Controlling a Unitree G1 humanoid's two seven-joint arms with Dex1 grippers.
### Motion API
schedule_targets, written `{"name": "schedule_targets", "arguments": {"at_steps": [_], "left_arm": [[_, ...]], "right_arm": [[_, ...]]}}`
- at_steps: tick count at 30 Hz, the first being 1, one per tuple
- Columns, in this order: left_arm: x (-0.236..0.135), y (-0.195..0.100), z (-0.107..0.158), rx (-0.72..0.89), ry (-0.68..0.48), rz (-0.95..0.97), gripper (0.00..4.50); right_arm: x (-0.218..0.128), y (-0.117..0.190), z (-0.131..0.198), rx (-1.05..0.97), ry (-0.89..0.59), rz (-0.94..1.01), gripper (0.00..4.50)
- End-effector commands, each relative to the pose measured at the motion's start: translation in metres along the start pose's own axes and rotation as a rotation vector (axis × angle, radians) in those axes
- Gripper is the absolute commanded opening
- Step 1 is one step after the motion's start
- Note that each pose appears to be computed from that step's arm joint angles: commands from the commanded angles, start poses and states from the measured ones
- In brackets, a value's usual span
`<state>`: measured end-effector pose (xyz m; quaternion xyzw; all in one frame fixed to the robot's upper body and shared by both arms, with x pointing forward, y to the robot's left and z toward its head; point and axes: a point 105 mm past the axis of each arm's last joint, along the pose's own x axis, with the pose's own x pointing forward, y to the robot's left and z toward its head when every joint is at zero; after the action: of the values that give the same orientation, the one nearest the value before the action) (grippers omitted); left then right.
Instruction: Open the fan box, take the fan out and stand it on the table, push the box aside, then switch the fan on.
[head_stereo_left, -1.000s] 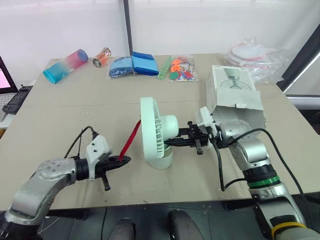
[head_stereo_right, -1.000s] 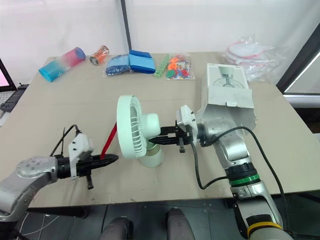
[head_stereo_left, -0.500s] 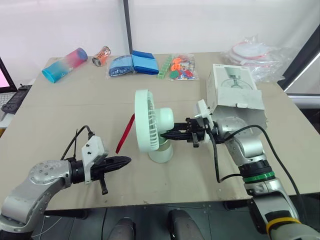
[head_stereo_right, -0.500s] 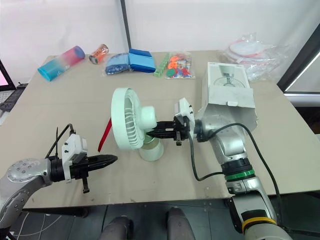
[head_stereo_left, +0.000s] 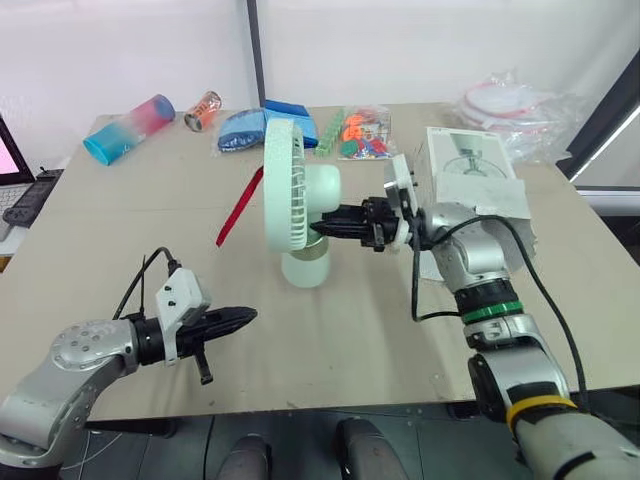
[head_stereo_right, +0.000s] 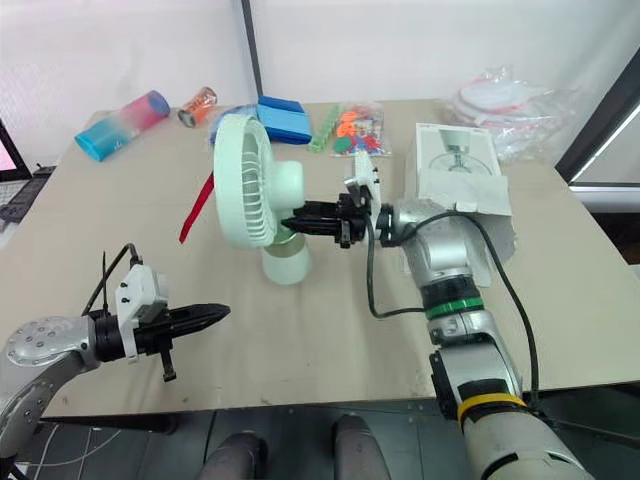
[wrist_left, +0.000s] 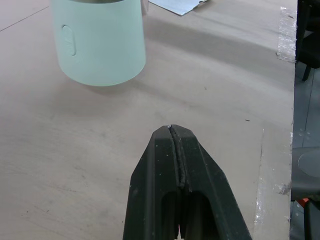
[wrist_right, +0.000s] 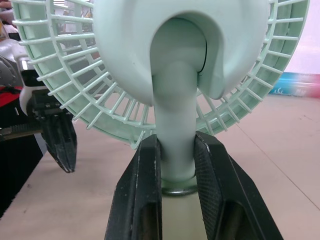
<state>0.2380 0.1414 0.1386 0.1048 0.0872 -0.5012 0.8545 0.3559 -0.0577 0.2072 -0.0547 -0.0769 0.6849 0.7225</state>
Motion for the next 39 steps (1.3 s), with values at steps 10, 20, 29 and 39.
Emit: {"name": "schedule_targets", "arguments": {"at_steps": [10, 20, 29, 39], "left_arm": [[-0.002, -0.002, 0.013, 0.052, -0.035, 0.026, 0.08], [0.000, -0.003, 0.015, 0.057, -0.034, 0.039, 0.00], [0.001, -0.001, 0.016, 0.060, -0.031, 0.041, 0.00], [-0.006, 0.019, 0.006, 0.024, -0.018, 0.197, 0.00]], "right_arm": [[0.011, -0.015, -0.008, -0.052, 0.051, 0.044, 0.37], [0.006, -0.016, -0.021, -0.044, 0.121, 0.061, 1.73], [-0.012, -0.019, -0.017, -0.096, 0.146, 0.033, 4.41], [-0.068, -0.005, -0.027, -0.117, 0.216, -0.108, 4.41]]}}
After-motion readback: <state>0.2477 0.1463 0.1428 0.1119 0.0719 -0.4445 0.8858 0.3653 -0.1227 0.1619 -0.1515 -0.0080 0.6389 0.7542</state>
